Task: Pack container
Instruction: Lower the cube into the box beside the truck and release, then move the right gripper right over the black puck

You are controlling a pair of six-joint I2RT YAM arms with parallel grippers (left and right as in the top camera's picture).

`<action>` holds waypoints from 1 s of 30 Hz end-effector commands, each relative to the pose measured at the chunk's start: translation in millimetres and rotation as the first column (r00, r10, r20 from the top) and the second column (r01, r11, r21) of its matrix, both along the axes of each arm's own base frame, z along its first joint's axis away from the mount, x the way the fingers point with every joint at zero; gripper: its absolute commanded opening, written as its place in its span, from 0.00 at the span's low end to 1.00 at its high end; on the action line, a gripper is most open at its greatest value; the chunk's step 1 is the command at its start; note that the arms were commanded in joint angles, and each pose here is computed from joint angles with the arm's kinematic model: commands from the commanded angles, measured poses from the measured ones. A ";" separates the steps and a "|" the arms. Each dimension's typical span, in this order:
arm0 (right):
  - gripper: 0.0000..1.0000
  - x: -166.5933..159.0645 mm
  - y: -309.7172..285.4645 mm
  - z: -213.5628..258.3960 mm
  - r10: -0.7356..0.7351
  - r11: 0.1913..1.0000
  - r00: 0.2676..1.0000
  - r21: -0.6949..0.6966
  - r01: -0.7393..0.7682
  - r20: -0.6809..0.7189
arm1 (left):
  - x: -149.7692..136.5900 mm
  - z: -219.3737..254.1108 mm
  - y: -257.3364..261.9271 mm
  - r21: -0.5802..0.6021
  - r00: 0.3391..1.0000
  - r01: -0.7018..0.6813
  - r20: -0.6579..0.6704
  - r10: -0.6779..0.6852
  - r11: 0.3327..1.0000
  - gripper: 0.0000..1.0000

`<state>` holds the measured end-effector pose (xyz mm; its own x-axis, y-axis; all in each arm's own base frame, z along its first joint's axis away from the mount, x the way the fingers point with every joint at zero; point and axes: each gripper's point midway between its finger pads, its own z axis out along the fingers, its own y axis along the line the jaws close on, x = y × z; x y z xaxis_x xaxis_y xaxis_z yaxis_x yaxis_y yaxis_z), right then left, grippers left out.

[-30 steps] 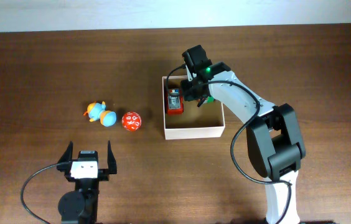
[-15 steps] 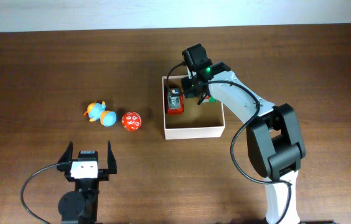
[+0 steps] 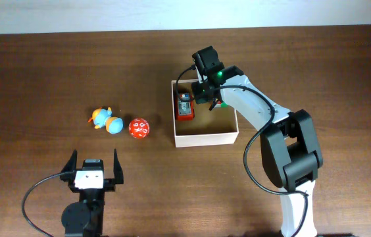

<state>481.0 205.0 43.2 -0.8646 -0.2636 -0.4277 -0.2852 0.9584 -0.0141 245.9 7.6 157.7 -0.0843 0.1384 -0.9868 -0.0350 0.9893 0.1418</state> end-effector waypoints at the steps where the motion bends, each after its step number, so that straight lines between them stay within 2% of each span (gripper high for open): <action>1: 0.29 0.7 -1.8 -6.0 0.003 1.000 1.000 -0.021 -0.003 0.000 | 0.0 -1.1 -2.8 0.012 1.000 0.016 0.000 -0.016 1.000 0.99; 6: 0.30 1.4 -3.9 -6.2 -0.022 1.000 1.000 -0.010 0.022 -0.004 | 0.0 -1.1 -2.8 0.012 1.000 0.016 0.000 -0.016 1.000 0.99; 12: 0.30 -5.4 8.0 1.9 0.016 0.999 0.999 0.041 -0.014 -0.044 | 0.0 -1.1 -2.8 0.012 1.000 0.016 0.000 -0.016 1.000 0.99; 30: 0.35 -41.2 5.4 76.8 0.012 0.997 0.987 0.077 0.000 -0.160 | 0.0 -1.1 -2.8 0.012 1.000 0.016 0.000 -0.016 1.000 0.99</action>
<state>431.6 203.8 68.7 -0.9411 -0.2695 -0.2044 -0.2888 0.9548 0.0706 245.9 7.6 157.7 -0.0843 0.1384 -0.9868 -0.0350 0.9893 0.1418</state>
